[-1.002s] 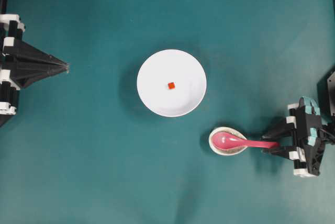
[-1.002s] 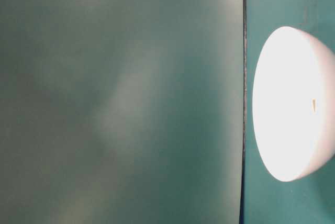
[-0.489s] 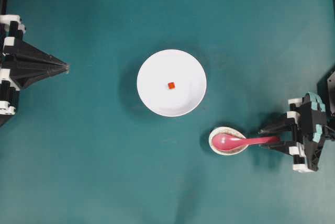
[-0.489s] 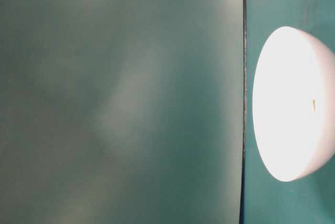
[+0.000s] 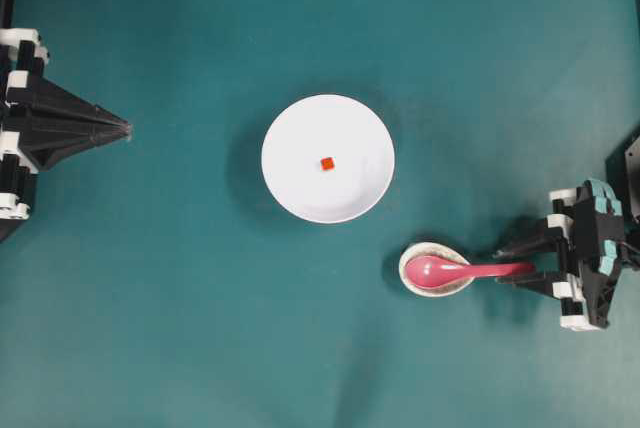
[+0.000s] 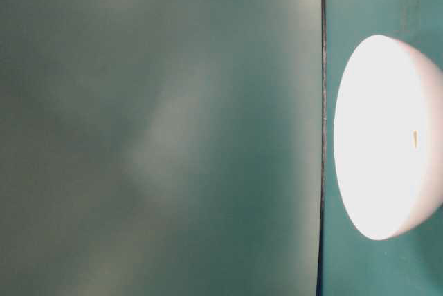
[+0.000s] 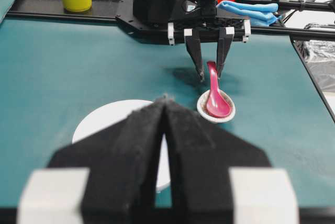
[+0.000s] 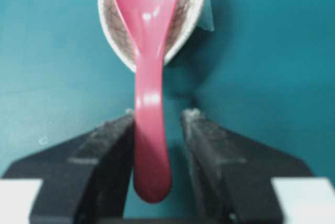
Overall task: Grip the spoon and scoop the red block from the bowl with right arm.
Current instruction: 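Close the right gripper on the pink spoon handle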
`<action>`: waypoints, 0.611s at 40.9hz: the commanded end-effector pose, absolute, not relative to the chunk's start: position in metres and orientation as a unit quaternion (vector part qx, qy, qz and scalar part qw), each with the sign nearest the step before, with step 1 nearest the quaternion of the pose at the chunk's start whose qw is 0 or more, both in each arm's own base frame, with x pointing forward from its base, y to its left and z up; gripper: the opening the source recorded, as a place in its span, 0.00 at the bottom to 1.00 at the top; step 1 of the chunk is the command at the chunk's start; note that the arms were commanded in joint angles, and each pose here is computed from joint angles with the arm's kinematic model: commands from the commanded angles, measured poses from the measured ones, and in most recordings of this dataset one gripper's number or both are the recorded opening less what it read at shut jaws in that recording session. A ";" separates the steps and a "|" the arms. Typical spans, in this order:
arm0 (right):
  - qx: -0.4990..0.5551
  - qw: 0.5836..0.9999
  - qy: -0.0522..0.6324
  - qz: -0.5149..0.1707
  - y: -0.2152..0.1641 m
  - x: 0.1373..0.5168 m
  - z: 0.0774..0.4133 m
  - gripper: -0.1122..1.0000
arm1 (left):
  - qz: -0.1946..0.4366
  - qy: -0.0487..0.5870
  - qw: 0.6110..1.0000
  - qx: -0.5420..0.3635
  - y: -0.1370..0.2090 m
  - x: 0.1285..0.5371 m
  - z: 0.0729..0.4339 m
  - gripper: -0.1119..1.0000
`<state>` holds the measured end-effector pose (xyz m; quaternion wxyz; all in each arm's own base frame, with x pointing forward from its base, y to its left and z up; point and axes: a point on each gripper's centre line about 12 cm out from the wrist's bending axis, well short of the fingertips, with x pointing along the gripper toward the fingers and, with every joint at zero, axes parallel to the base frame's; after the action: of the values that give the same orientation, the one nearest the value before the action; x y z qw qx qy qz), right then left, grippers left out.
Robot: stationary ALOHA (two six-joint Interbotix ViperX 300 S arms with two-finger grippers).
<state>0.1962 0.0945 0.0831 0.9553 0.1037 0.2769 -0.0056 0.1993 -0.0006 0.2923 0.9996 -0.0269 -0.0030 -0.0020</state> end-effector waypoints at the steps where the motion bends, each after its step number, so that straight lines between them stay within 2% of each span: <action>1: 0.108 0.959 0.263 0.000 0.098 0.200 0.088 0.51 | -0.002 -0.017 0.999 -0.028 -0.001 0.202 0.303 0.11; 18: 0.108 0.961 0.256 -0.001 0.098 0.200 0.090 0.50 | -0.003 -0.004 0.999 -0.032 -0.001 0.206 0.298 0.11; 25: 0.106 0.961 0.257 0.000 0.097 0.200 0.089 0.46 | -0.003 0.003 0.999 -0.038 -0.001 0.208 0.295 0.11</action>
<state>0.1974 0.0945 0.0856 0.9584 0.1031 0.2660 -0.0050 0.2048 -0.0006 0.2854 0.9992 -0.0377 0.0139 -0.0014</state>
